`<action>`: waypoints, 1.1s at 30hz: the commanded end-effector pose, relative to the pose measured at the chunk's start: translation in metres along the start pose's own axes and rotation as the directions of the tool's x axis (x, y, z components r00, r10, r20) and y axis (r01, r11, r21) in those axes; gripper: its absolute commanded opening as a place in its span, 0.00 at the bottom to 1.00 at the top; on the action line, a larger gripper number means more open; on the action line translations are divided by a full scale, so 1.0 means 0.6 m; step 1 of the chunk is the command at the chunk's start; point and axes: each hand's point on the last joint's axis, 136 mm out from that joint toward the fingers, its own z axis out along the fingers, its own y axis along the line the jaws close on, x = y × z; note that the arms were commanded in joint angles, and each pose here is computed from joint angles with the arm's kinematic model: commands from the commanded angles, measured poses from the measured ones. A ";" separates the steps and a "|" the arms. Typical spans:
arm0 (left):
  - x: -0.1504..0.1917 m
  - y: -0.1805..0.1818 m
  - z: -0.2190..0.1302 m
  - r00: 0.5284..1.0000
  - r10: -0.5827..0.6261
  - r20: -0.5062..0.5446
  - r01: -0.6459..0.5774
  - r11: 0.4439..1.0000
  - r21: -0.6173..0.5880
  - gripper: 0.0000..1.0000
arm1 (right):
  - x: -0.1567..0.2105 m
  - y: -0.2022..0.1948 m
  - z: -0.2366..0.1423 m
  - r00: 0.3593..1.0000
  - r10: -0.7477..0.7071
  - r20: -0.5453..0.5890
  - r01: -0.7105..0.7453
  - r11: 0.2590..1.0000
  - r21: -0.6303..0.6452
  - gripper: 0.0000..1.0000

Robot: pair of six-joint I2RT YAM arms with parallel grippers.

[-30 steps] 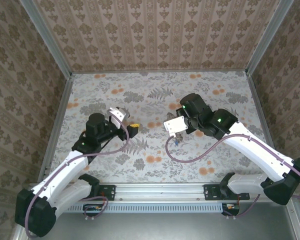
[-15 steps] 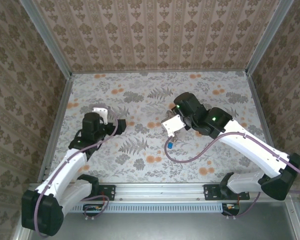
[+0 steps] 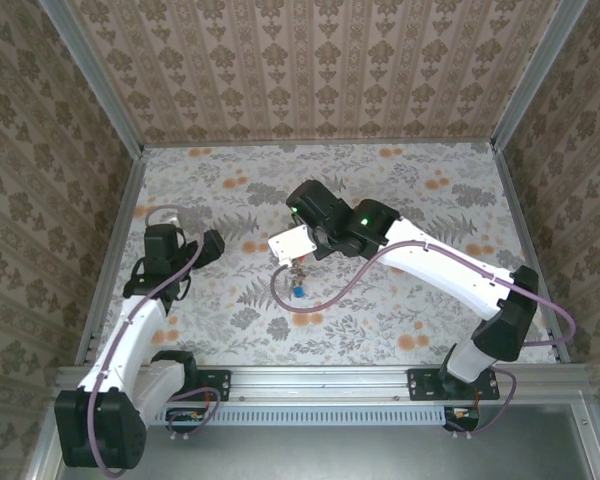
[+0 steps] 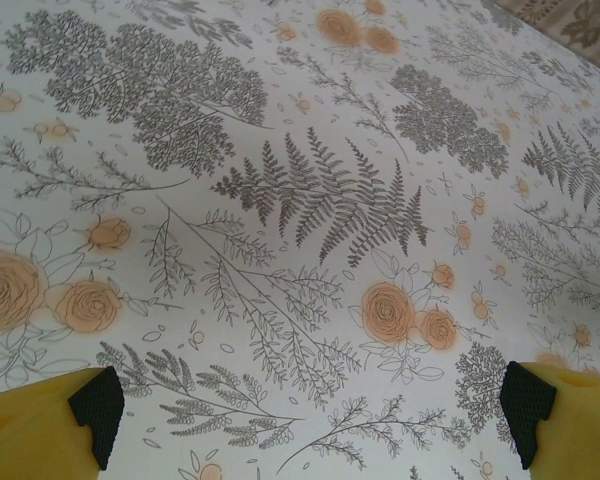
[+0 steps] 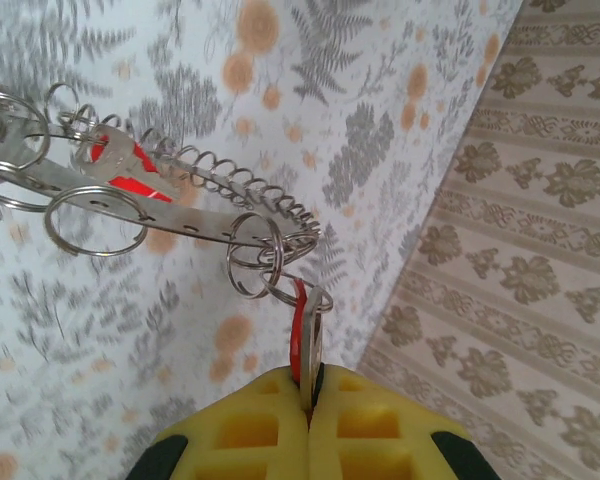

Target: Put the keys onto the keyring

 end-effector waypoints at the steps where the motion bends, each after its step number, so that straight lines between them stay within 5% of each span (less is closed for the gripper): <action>1: -0.005 -0.004 -0.013 0.998 -0.060 -0.007 0.061 0.998 0.025 1.00 | -0.061 -0.033 -0.009 0.967 0.222 0.125 -0.225 0.974 0.011 0.00; 7: -0.010 0.036 -0.023 0.973 -0.225 -0.049 0.225 0.974 -0.006 1.00 | -0.144 -0.050 0.033 0.838 0.489 0.241 -0.477 0.872 -0.109 0.00; 11: -0.012 0.063 -0.026 0.944 -0.325 -0.053 0.325 0.946 -0.009 1.00 | -0.154 -0.024 0.085 0.834 0.507 0.216 -0.479 0.861 -0.170 0.00; 33: 0.013 0.059 0.018 0.955 -0.266 -0.129 0.272 0.962 0.029 1.00 | 0.145 0.316 0.182 0.860 0.442 -0.254 -0.508 0.786 -0.351 0.00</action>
